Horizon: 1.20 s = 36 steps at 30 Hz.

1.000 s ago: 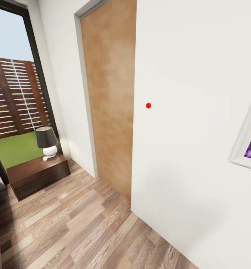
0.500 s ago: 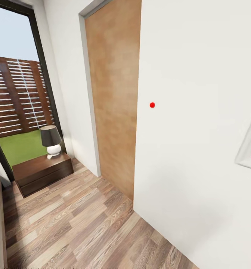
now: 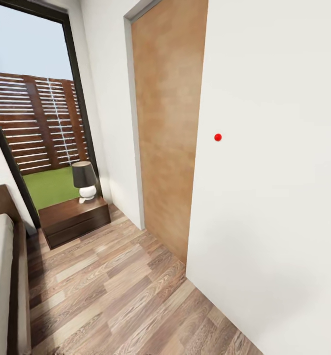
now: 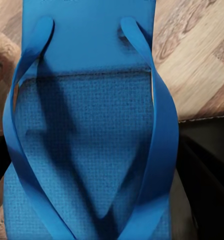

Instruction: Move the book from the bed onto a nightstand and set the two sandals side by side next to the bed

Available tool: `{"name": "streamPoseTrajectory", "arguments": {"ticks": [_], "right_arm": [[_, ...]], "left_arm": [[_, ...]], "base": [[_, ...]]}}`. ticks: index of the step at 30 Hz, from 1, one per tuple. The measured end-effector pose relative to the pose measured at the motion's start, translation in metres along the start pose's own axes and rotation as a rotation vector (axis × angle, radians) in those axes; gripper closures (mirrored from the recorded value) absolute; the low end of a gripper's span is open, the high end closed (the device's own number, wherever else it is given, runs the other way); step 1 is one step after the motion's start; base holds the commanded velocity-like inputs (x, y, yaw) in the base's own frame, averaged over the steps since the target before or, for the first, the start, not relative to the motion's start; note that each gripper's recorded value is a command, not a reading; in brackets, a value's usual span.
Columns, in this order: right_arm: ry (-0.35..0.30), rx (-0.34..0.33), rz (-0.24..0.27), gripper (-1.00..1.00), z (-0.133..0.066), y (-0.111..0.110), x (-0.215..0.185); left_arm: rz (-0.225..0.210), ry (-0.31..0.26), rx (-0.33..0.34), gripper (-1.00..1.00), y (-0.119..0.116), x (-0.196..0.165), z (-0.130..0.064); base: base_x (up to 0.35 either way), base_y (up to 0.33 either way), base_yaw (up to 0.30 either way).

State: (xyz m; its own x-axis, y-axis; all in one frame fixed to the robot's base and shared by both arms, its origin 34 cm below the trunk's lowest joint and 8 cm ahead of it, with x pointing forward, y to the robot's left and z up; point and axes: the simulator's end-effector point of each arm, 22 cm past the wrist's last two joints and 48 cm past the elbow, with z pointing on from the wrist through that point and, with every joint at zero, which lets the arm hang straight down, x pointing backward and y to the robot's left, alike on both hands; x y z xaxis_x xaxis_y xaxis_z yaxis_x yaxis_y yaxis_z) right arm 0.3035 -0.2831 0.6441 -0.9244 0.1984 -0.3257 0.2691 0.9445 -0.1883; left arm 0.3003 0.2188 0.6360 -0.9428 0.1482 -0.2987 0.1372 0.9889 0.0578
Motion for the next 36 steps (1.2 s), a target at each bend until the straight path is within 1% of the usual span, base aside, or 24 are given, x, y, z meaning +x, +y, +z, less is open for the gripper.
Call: {"name": "streamPoseTrajectory", "arguments": {"ticks": [6,23,31,36], "right_arm": [[0.005,0.000,-0.002,1.00,0.0002,0.0004,0.0020],[0.008,0.000,-0.003,1.00,0.0003,0.0007,0.0033],[0.007,-0.002,-0.003,1.00,0.0001,0.0017,0.0034],[0.007,-0.002,-0.003,1.00,0.0000,0.0019,0.0035]], "left_arm": [[0.000,0.005,0.001,1.00,-0.0003,0.0020,0.0003],[0.000,0.007,0.001,1.00,-0.0005,0.0027,0.0005],[0.000,0.006,0.001,1.00,-0.0003,0.0025,0.0005],[-0.001,0.006,0.000,1.00,0.0005,0.0026,0.0005]], "base": [[0.000,-0.071,0.214],[0.000,-0.007,0.250],[0.007,-0.128,0.259],[0.097,-0.057,0.260]]}}
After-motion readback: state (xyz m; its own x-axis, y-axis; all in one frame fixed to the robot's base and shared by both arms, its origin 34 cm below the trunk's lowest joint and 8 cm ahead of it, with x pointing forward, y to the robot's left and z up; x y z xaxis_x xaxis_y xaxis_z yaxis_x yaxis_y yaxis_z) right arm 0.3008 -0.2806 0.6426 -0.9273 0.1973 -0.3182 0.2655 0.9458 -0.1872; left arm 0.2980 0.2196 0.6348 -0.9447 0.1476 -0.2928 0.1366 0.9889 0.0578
